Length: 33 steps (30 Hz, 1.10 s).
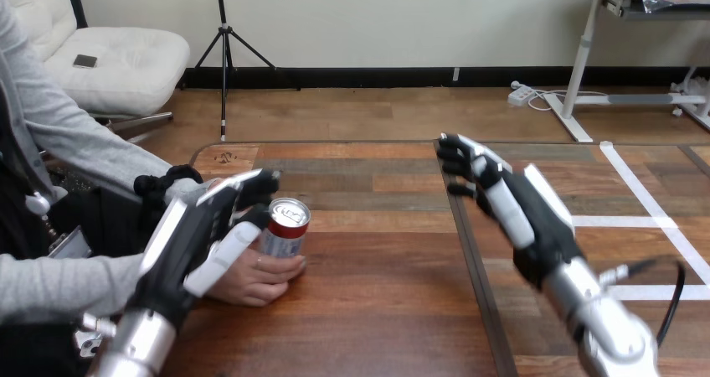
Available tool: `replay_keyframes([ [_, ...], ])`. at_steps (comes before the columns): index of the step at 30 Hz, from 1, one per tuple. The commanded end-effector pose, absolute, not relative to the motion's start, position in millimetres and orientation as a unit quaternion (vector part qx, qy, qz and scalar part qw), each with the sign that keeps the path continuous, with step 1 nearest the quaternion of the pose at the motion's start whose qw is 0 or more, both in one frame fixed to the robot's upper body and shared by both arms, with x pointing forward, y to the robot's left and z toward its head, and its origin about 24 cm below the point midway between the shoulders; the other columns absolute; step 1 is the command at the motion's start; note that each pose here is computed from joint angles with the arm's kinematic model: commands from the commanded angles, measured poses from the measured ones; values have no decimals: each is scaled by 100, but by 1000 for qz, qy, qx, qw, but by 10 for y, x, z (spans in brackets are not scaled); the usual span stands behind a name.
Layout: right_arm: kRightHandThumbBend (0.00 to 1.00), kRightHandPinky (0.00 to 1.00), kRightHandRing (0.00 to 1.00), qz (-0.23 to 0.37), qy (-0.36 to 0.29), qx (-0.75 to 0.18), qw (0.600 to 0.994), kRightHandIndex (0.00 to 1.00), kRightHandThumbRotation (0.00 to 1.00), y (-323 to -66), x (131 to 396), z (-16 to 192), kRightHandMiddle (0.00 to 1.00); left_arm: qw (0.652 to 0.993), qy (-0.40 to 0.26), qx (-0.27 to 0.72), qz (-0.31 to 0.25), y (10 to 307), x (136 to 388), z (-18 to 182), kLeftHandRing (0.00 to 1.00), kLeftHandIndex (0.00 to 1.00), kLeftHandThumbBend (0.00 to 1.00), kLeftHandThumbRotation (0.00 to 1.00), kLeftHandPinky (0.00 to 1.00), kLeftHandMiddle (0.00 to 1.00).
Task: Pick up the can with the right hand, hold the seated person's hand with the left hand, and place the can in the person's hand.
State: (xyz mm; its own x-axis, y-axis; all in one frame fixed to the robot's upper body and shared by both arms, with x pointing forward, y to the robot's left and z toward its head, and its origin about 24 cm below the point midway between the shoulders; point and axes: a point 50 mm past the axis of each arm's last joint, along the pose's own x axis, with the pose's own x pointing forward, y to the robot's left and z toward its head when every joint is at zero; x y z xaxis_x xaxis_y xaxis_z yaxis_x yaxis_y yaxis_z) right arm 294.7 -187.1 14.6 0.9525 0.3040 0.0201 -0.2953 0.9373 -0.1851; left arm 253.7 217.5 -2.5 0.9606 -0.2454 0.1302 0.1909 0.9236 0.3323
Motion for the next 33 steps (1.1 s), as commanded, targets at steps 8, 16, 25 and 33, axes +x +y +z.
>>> replay_keyframes([
  [8,94,89,92,164,-55,-44,984,92,100,-1749,2749,110,92,983,-115,111,-86,2175,2434,-1,83,80,47,91,76,83],
  [16,87,92,91,151,-42,-20,988,91,100,-1772,2659,4,91,986,-123,91,-74,2163,2361,10,80,79,42,89,73,82],
  [25,85,93,90,142,-39,18,989,90,100,-1803,2613,-58,91,987,-139,76,-37,2147,2282,12,79,77,43,85,69,80],
  [33,85,93,89,129,-38,36,990,89,100,-1847,2599,-107,90,990,-140,29,1,2104,2235,-55,78,75,52,92,64,77],
])
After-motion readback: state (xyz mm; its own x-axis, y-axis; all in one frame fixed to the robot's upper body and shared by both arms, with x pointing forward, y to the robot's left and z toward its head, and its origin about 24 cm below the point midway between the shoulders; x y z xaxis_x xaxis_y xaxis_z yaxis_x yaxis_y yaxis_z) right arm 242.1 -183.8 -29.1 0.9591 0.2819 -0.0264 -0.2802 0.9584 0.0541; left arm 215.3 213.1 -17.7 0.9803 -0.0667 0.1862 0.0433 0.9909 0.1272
